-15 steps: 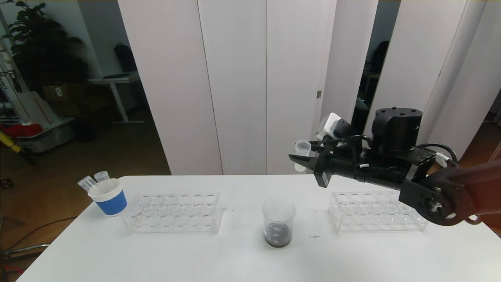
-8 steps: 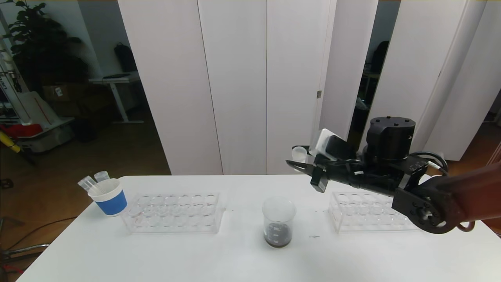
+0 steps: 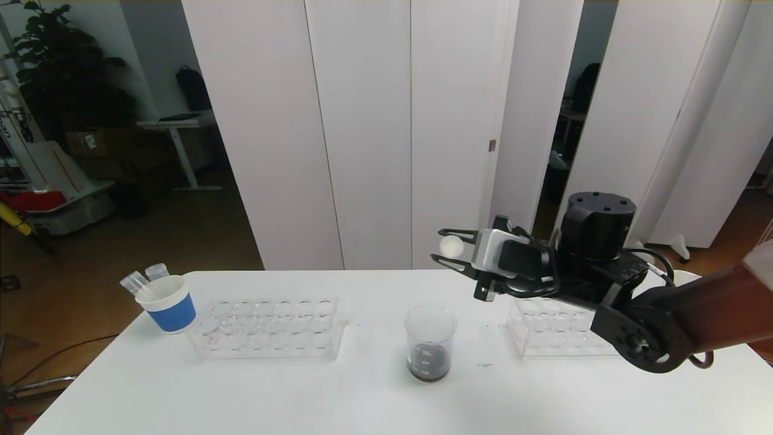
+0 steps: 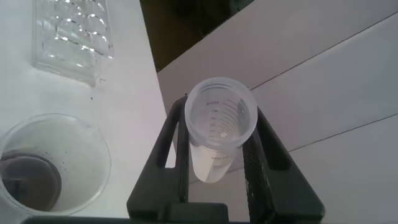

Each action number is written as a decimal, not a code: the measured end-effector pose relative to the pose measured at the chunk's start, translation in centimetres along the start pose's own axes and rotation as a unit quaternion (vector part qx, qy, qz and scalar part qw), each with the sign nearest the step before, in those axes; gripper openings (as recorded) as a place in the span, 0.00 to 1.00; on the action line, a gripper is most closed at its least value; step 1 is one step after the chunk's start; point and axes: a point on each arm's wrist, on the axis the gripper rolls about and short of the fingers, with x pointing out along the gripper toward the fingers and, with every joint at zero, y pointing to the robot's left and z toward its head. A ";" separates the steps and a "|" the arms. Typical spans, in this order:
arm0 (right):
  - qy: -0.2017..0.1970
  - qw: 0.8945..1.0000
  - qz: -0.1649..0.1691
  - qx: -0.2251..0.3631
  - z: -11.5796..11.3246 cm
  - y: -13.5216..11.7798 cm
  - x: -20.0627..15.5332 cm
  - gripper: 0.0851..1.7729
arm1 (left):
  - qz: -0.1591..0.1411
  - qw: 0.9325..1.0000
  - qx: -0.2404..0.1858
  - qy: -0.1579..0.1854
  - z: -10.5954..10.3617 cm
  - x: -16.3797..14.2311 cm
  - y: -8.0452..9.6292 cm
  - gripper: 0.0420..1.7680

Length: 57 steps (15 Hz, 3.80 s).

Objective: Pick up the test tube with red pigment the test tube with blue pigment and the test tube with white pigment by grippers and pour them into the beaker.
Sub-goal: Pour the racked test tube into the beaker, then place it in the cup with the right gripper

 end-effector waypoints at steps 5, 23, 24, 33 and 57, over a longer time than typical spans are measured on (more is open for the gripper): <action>-0.022 0.997 -0.006 -0.068 -0.9 0.2 0.5 0.29 | 0.000 1.000 0.000 0.000 0.0 0.0 0.0 0.99; -0.073 0.961 -0.017 -0.264 -2.5 0.6 2.2 0.29 | 0.000 1.000 0.000 0.000 0.0 0.0 0.0 0.99; -0.074 0.960 -0.017 -0.270 -2.5 0.6 2.2 0.29 | 0.000 1.000 0.000 0.000 0.0 0.0 0.0 0.99; -0.080 0.949 -0.017 -0.304 -2.6 0.3 1.9 0.29 | 0.000 1.000 0.000 0.000 0.0 0.0 0.0 0.99; -0.074 0.918 -0.029 -0.389 -2.7 -0.2 1.9 0.29 | 0.000 1.000 0.000 0.000 0.0 0.0 0.0 0.99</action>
